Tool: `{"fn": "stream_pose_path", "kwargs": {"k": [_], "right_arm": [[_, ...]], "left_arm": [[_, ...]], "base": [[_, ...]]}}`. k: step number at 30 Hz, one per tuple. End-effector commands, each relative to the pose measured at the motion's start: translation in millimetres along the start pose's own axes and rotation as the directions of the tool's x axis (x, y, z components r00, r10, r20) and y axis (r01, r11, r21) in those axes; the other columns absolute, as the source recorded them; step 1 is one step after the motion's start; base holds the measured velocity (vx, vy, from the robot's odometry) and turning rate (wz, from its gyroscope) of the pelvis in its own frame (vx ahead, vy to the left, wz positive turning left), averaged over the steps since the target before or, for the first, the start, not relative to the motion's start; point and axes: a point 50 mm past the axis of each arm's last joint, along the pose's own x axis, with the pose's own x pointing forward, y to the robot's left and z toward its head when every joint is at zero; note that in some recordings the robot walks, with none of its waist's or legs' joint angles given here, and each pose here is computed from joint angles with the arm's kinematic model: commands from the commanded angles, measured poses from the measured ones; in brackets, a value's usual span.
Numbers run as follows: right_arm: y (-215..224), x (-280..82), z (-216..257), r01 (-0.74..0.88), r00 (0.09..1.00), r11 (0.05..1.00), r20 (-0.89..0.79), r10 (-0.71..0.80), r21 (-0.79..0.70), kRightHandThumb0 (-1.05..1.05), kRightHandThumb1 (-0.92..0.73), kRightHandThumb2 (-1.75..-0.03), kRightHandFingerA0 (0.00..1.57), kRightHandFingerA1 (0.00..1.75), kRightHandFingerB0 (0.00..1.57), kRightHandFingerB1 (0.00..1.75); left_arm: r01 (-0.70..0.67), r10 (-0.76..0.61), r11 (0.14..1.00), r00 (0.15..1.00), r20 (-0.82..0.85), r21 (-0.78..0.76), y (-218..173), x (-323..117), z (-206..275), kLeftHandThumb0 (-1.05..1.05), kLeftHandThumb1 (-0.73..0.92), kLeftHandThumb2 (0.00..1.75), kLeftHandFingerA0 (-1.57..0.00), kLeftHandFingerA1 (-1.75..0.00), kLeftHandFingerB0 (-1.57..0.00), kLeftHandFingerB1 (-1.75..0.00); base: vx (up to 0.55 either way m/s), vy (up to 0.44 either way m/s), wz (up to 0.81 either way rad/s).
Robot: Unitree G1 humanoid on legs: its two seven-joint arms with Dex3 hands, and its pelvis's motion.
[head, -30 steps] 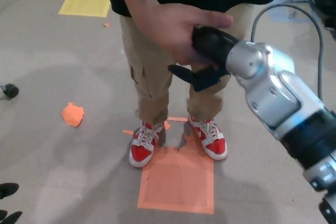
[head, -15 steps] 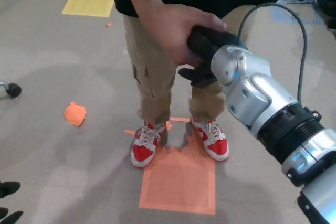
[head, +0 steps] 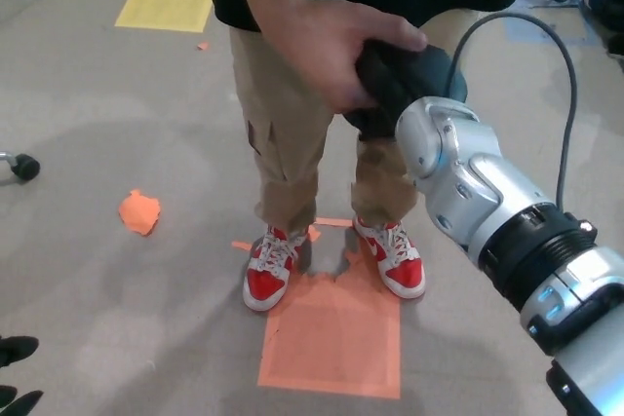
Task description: The robot extends its right arm to grab a person's hand and shakes it
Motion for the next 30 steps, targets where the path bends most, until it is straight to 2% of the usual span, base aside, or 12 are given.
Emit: {"fn": "stream_pose_path", "kwargs": {"k": [1,4,5,8,9,14,19,20,23,24,26,30], "right_arm": [[-22,-8,9,0.104,0.990,0.992,0.093,-0.110,0.064,-0.17,-0.67,-0.59,0.83,1.00,0.75,0.67],[-64,-23,41,0.192,0.958,0.974,0.193,-0.213,0.119,-0.13,-0.64,-0.59,0.83,1.24,0.72,0.87],[-73,-28,48,0.211,0.947,0.968,0.215,-0.237,0.135,-0.13,-0.68,-0.61,0.87,1.25,0.75,0.83],[-93,-41,62,0.256,0.913,0.949,0.278,-0.299,0.182,-0.14,-0.71,-0.61,0.89,1.27,0.68,1.00],[-115,-53,76,0.298,0.880,0.934,0.321,-0.349,0.198,-0.13,-0.71,-0.62,0.75,1.58,0.64,1.20],[-134,-62,84,0.320,0.848,0.909,0.348,-0.400,0.267,0.02,-0.68,-0.60,0.80,1.40,0.77,0.84],[-115,-43,68,0.281,0.910,0.942,0.261,-0.322,0.184,-0.09,-0.67,-0.59,0.74,1.53,0.62,1.20],[-96,-31,55,0.240,0.937,0.959,0.221,-0.269,0.149,-0.11,-0.68,-0.60,0.89,1.03,0.75,0.66],[-63,-12,33,0.128,0.985,0.985,0.097,-0.140,0.116,-0.11,-0.67,-0.59,0.87,0.80,0.74,0.61],[-41,-5,17,0.056,0.997,0.993,0.037,-0.060,0.105,-0.18,-0.67,-0.58,0.87,0.62,0.74,0.56],[-24,-1,5,0.008,1.000,0.993,-0.004,-0.008,0.120,-0.17,-0.70,-0.60,0.92,0.65,0.77,0.59],[10,0,-19,-0.117,0.987,0.986,-0.094,0.129,0.118,-0.12,-0.64,-0.58,1.03,0.69,0.82,0.63]], "left_arm": [[-0.016,0.016,0.999,1.000,-0.013,0.029,5,-2,-2,-0.28,0.58,1.08,-0.08,-0.50,-0.07,-0.49],[-0.013,0.013,0.999,1.000,-0.008,0.030,6,-2,-1,-0.29,0.58,1.08,-0.08,-0.50,-0.06,-0.49],[-0.014,0.014,1.000,1.000,0.000,0.013,6,-3,-2,-0.48,0.79,0.63,-0.30,-0.38,-0.19,-0.30],[-0.015,0.015,1.000,1.000,0.015,-0.010,4,-5,-3,-0.47,0.79,0.63,-0.31,-0.39,-0.19,-0.30],[-0.017,0.017,1.000,1.000,-0.008,-0.011,4,-3,-4,-0.26,0.60,1.08,-0.10,-0.51,-0.08,-0.49],[-0.012,0.012,1.000,1.000,-0.008,0.007,4,-4,-5,-0.52,0.68,0.79,-0.27,-0.45,-0.17,-0.38],[-0.013,0.013,1.000,1.000,-0.006,-0.016,2,-5,-6,-0.50,0.70,0.76,-0.26,-0.44,-0.18,-0.37],[-0.010,0.010,1.000,1.000,0.006,0.012,4,-5,-5,-0.52,0.67,0.83,-0.32,-0.51,-0.14,-0.39],[-0.007,0.007,1.000,1.000,0.005,0.021,4,-4,-2,-0.52,0.81,0.63,-0.32,-0.38,-0.19,-0.29],[0.003,-0.003,1.000,1.000,0.004,0.015,4,-4,-2,-0.28,0.59,1.09,-0.09,-0.50,-0.06,-0.49],[0.011,-0.011,1.000,1.000,-0.008,0.009,5,-3,-2,-0.50,0.81,0.65,-0.24,-0.34,-0.16,-0.28],[-0.003,0.003,0.999,1.000,-0.009,0.041,6,-2,0,-0.60,0.68,0.86,-0.27,-0.46,-0.14,-0.38]], "base": [[0.00,0.000,0.00],[0.00,0.000,0.00],[0.00,0.000,0.00],[0.00,0.000,0.00],[0.00,0.000,0.00],[0.00,0.000,0.00],[0.00,0.000,0.00],[0.00,0.000,0.00],[0.00,0.000,0.00],[0.00,0.000,0.00],[0.00,0.000,0.00],[0.00,0.000,0.00]]}}
